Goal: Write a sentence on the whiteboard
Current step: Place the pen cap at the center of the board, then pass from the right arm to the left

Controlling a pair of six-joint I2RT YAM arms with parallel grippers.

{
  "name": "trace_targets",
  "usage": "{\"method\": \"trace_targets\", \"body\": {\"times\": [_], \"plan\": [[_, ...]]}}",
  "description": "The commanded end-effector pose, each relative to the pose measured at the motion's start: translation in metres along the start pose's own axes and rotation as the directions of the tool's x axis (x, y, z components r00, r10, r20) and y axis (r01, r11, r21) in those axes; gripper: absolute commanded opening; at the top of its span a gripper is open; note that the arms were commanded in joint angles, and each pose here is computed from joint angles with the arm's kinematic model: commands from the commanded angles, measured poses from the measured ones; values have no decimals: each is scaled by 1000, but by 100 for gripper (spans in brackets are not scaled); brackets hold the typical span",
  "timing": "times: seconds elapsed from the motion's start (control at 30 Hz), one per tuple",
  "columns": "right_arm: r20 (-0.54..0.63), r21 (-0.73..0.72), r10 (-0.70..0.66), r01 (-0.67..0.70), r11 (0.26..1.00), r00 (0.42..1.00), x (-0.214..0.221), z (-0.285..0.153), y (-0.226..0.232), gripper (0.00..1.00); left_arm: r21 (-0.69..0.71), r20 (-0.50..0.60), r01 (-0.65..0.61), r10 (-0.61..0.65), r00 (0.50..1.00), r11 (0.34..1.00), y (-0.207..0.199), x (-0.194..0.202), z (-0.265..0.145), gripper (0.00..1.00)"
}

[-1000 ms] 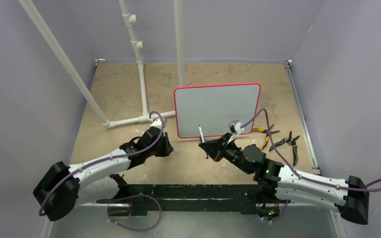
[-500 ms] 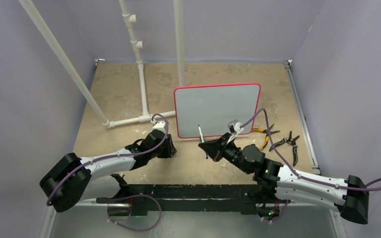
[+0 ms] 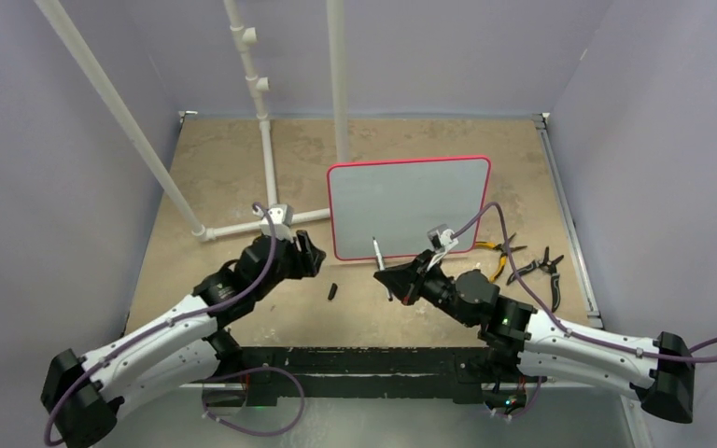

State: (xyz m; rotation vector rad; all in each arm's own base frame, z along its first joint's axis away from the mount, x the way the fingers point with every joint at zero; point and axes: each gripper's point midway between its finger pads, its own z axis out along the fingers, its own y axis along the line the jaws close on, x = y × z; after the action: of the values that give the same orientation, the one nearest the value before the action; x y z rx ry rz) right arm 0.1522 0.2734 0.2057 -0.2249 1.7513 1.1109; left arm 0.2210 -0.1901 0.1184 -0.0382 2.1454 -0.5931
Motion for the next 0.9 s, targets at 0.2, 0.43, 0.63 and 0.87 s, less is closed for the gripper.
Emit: {"method": "trace_targets", "body": {"times": [0.2,0.43,0.63,0.87], "plan": [[-238,-62,-29,15,998,971,7,-8,35,0,162,244,-493,449,860,855,-73,-126,-84,55],[-410,-138,-82,27,990,909,15,-9,46,0,310,368,-710,609,703,632,-113,-133,-111,56],[-533,-215,-86,-37,976,842,24,-6,23,0,488,393,-736,635,665,469,-133,-90,-109,62],[-620,-307,-123,-95,947,775,36,-8,33,0,597,394,-726,665,635,340,-149,-43,-112,64]]}}
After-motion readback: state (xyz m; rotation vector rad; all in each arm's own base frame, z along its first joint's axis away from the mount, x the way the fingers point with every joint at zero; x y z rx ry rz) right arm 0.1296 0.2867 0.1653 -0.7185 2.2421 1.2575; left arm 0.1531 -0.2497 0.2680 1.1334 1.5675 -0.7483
